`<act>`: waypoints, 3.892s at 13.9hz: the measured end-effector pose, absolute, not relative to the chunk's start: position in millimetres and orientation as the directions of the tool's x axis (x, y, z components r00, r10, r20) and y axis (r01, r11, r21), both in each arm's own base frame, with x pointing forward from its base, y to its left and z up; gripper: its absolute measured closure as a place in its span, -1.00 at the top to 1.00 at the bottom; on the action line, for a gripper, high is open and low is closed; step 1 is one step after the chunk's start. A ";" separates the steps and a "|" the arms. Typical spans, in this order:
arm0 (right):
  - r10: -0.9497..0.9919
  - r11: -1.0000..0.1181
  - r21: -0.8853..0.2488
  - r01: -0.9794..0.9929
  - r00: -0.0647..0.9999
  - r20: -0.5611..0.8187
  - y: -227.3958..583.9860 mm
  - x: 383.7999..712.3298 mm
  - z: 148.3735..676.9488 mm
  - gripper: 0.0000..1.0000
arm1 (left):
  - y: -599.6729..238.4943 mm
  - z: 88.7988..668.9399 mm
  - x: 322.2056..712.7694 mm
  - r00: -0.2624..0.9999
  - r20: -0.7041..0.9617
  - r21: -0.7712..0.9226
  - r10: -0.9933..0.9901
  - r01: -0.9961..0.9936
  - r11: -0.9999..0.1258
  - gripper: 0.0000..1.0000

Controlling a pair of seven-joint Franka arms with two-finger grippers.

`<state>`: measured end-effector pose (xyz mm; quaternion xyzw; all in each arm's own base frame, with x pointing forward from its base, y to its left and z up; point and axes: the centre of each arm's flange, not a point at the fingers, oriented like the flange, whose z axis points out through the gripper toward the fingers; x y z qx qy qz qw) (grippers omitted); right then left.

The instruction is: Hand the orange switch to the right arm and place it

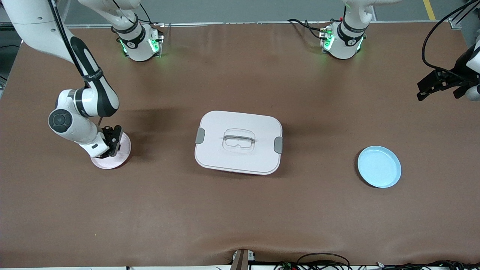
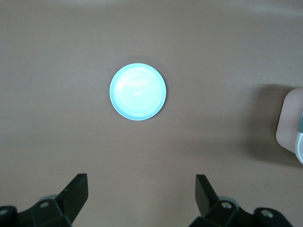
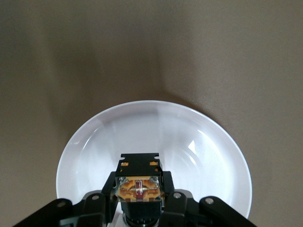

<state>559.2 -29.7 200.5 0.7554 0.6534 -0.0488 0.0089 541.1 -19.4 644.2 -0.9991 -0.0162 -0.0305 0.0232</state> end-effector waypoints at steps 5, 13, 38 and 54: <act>0.987 -0.144 -0.058 0.988 0.139 -0.082 -29.1 557.4 187.7 -0.18 | -19.0 643.8 540.5 0.998 0.056 -0.046 0.031 0.034 -0.998 1.00; 0.987 -0.144 -0.040 0.989 0.140 -0.079 -29.3 560.6 190.8 0.07 | -24.9 642.2 537.3 0.999 0.032 -0.048 0.020 0.021 -0.999 1.00; 0.094 -0.995 0.046 0.094 0.996 0.003 6.5 586.0 325.8 1.00 | -27.0 644.9 534.2 0.999 0.029 -0.049 0.015 0.016 -0.999 1.00; -0.173 -0.985 -0.044 -0.167 0.959 0.224 40.0 619.7 515.9 1.00 | -27.2 645.6 534.5 0.999 0.033 -0.048 0.015 0.016 -0.999 1.00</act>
